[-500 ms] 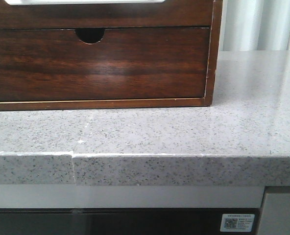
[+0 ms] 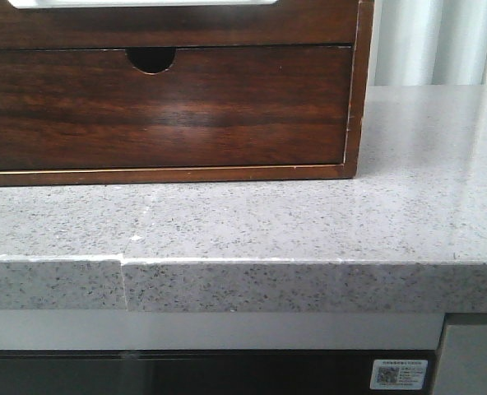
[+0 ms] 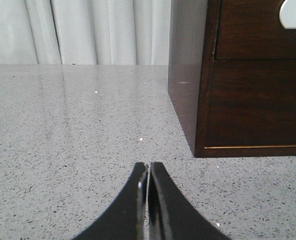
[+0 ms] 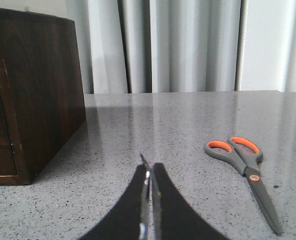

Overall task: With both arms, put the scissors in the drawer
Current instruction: 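Move the left gripper toward the white drawer handle on the cabinet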

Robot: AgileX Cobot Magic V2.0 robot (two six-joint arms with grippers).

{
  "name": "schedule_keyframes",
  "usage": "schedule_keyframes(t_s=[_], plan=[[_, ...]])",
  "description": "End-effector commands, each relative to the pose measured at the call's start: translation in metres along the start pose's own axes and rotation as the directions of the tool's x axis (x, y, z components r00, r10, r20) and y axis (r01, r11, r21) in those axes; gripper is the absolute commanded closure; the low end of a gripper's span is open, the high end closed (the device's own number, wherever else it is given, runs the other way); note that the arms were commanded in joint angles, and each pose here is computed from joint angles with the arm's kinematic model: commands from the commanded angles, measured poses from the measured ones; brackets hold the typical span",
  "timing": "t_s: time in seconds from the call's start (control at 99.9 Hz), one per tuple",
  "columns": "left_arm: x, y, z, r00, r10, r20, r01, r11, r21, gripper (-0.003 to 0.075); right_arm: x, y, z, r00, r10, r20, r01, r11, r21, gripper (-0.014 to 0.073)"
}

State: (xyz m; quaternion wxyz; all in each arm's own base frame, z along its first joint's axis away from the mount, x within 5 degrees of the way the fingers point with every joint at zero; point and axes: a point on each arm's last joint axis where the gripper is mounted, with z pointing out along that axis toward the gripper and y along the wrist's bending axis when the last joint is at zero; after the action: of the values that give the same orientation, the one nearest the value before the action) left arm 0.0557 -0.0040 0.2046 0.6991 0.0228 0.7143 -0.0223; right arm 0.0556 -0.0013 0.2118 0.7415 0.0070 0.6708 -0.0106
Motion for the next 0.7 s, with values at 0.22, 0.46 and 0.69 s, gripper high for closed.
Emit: schedule_keyframes(t_s=[0.22, 0.46, 0.69], plan=[[0.002, 0.001, -0.001, 0.996, -0.012, 0.089, 0.013, 1.0, -0.014, 0.0741, -0.005, 0.001, -0.002, 0.995, -0.014, 0.104, 0.014, 1.0, -0.002, 0.0664], [-0.022, 0.002, -0.006, 0.976, -0.084, 0.202, 0.087, 0.996, -0.006, 0.0741, -0.026, 0.0, -0.004, 0.993, 0.024, 0.112, -0.024, 1.0, 0.003, 0.0664], [-0.076, -0.001, -0.016, 0.954, -0.191, 0.229, 0.185, 0.982, 0.05, 0.0741, -0.078, -0.002, -0.014, 0.999, 0.033, 0.02, -0.033, 0.999, 0.022, 0.0664]])
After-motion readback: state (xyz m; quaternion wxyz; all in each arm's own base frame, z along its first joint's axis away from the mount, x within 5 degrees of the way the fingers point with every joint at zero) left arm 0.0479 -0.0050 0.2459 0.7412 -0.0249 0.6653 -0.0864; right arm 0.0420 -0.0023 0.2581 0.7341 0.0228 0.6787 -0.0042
